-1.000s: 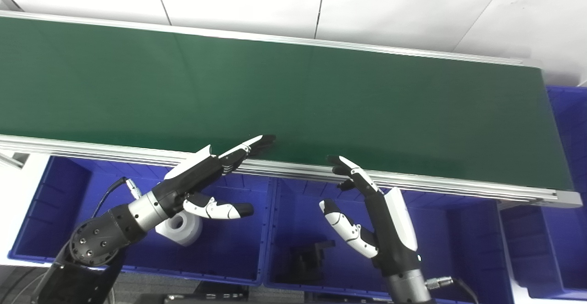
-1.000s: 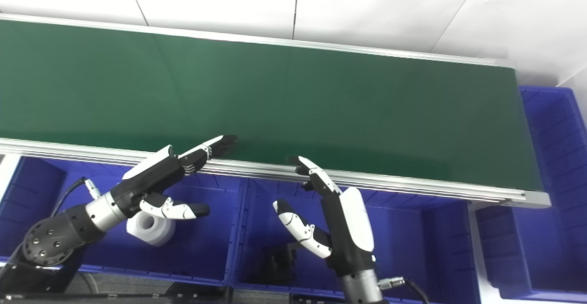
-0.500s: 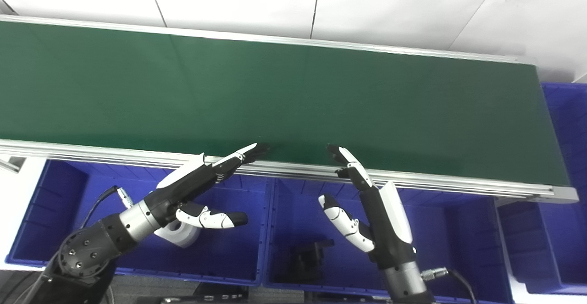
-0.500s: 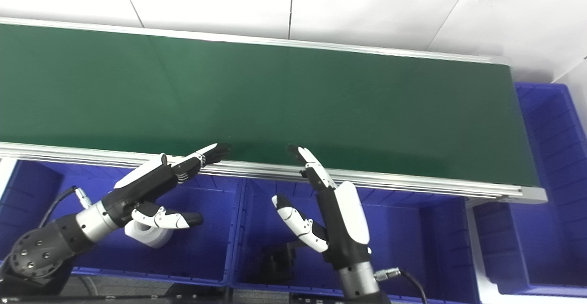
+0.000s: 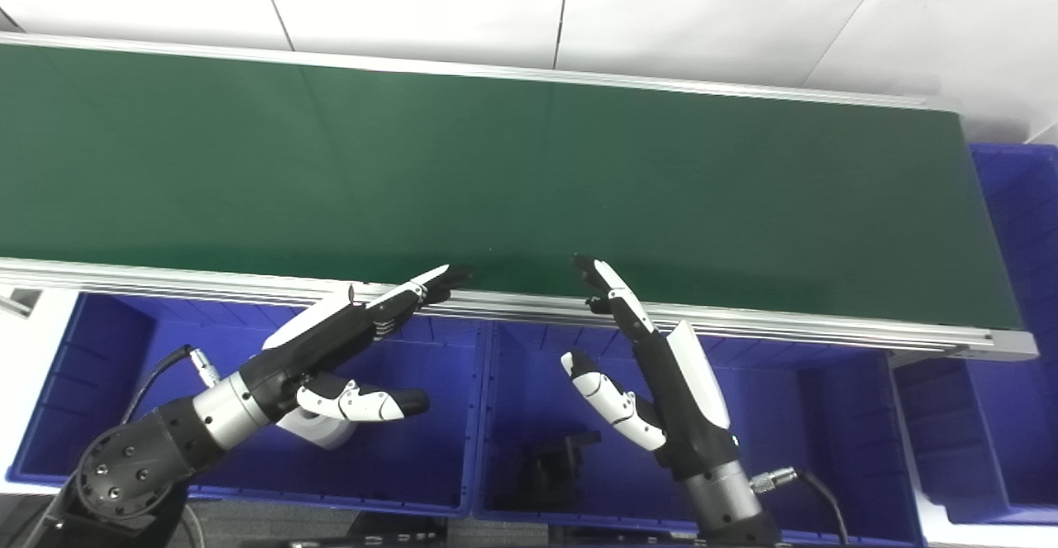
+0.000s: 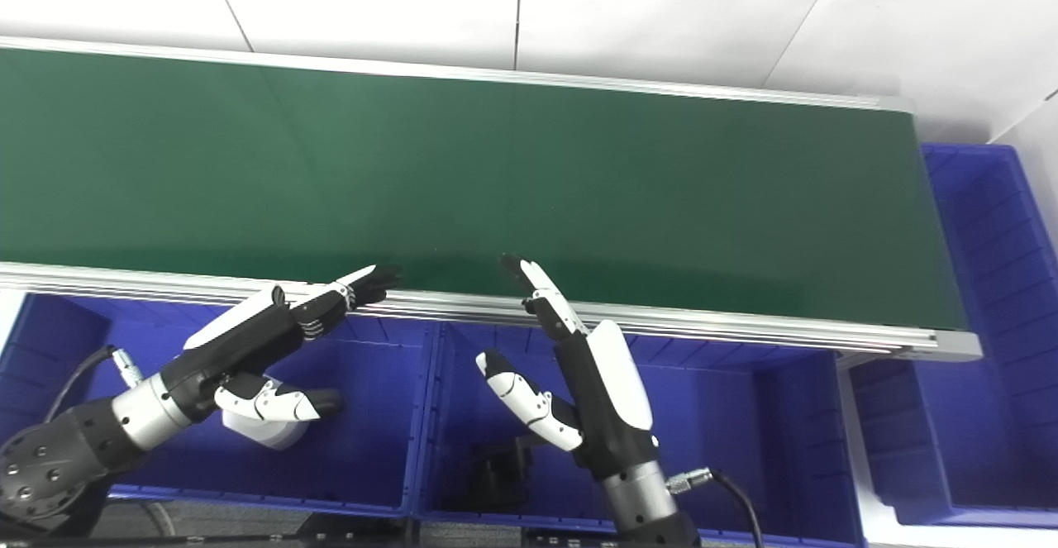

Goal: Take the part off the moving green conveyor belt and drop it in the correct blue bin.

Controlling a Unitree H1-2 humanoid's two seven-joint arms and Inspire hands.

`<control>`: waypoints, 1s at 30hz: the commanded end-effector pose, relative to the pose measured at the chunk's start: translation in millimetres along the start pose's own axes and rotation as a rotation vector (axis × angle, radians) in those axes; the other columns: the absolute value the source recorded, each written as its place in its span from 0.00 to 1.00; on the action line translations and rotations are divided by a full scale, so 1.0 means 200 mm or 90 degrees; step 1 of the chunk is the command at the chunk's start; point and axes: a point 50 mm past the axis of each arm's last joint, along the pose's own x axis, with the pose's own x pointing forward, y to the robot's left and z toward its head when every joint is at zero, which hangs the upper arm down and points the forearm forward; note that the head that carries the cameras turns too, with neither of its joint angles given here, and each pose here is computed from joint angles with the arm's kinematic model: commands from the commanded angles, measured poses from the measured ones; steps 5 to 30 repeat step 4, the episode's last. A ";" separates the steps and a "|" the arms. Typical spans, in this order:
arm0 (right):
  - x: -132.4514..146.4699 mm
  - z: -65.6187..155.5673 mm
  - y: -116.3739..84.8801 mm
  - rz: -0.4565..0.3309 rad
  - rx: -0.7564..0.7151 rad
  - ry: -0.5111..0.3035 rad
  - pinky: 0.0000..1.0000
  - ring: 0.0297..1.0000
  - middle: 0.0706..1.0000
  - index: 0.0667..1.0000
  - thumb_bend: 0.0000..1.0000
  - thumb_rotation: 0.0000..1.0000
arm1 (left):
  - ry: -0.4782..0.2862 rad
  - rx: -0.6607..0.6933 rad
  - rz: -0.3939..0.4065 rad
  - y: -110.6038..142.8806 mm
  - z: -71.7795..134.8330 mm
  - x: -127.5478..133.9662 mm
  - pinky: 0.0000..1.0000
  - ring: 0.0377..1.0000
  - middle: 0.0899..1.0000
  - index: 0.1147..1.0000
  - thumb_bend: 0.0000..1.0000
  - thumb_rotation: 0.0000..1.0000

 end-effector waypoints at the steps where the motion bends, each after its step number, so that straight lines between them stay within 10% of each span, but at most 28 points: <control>1: 0.01 0.05 -0.01 -0.010 0.009 -0.029 0.84 0.91 0.94 0.92 0.41 0.89 | -0.024 0.016 0.007 0.02 0.06 -0.01 1.00 1.00 1.00 1.00 0.36 0.48; 30: 0.01 0.04 -0.01 -0.004 0.012 -0.032 0.84 0.91 0.94 0.92 0.40 0.88 | -0.026 0.013 0.008 0.02 0.05 -0.01 1.00 1.00 1.00 1.00 0.36 0.49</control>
